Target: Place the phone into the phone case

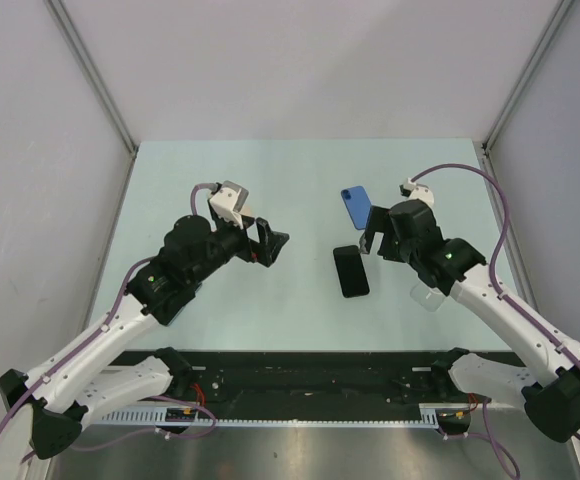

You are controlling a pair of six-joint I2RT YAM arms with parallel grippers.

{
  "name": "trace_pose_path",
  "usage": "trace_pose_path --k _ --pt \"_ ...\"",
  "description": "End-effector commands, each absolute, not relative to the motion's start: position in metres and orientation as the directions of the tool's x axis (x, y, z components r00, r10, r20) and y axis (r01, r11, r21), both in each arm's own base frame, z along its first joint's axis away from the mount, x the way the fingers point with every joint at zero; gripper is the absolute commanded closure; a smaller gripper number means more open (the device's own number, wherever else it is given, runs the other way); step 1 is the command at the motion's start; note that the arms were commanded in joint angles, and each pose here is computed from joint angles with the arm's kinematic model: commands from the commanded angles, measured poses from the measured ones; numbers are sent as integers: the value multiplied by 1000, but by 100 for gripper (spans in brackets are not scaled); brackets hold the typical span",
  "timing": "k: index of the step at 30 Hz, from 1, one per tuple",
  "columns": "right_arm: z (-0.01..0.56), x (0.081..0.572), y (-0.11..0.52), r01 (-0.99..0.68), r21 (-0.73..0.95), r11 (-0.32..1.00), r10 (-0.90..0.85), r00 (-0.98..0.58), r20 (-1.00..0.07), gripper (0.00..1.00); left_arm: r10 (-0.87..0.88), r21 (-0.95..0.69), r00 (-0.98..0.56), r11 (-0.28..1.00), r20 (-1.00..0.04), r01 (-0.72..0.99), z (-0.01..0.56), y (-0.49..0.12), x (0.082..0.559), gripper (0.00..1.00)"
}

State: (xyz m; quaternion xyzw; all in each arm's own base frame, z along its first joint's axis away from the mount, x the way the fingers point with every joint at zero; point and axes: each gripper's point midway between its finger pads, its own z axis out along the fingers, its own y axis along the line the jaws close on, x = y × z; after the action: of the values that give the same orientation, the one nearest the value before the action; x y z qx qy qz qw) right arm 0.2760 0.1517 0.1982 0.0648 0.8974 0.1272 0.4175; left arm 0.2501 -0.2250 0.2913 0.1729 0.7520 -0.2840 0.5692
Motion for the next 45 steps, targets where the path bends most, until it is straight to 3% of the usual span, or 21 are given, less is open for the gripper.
trace_pose_path --k 1,7,15,20,25,29,32,45 --pt "208 280 149 62 322 945 291 -611 -736 0 -75 -205 -242 791 -968 576 311 -221 254 0" --pt "200 284 123 237 313 920 393 -568 -723 0 -76 -204 -240 796 -968 570 311 -220 254 0" --pt "163 300 0 638 230 735 607 -468 -643 2 -64 -195 -251 817 -966 543 308 -216 258 2" --pt "127 319 -19 643 186 743 614 -544 -573 5 -69 -202 -252 810 -965 551 309 -217 256 2" --pt "87 311 -50 754 95 650 689 -532 -493 10 -73 -199 -245 818 -967 540 310 -214 257 2" --pt "64 311 -49 757 55 651 694 -565 -446 36 -76 -203 -246 811 -966 548 311 -216 256 2" --pt "56 319 -39 719 58 693 666 -606 -435 43 -77 -204 -245 810 -966 550 312 -216 255 2" --pt "26 320 -26 686 9 727 635 -669 -386 56 -79 -195 -232 822 -969 534 313 -211 256 2"
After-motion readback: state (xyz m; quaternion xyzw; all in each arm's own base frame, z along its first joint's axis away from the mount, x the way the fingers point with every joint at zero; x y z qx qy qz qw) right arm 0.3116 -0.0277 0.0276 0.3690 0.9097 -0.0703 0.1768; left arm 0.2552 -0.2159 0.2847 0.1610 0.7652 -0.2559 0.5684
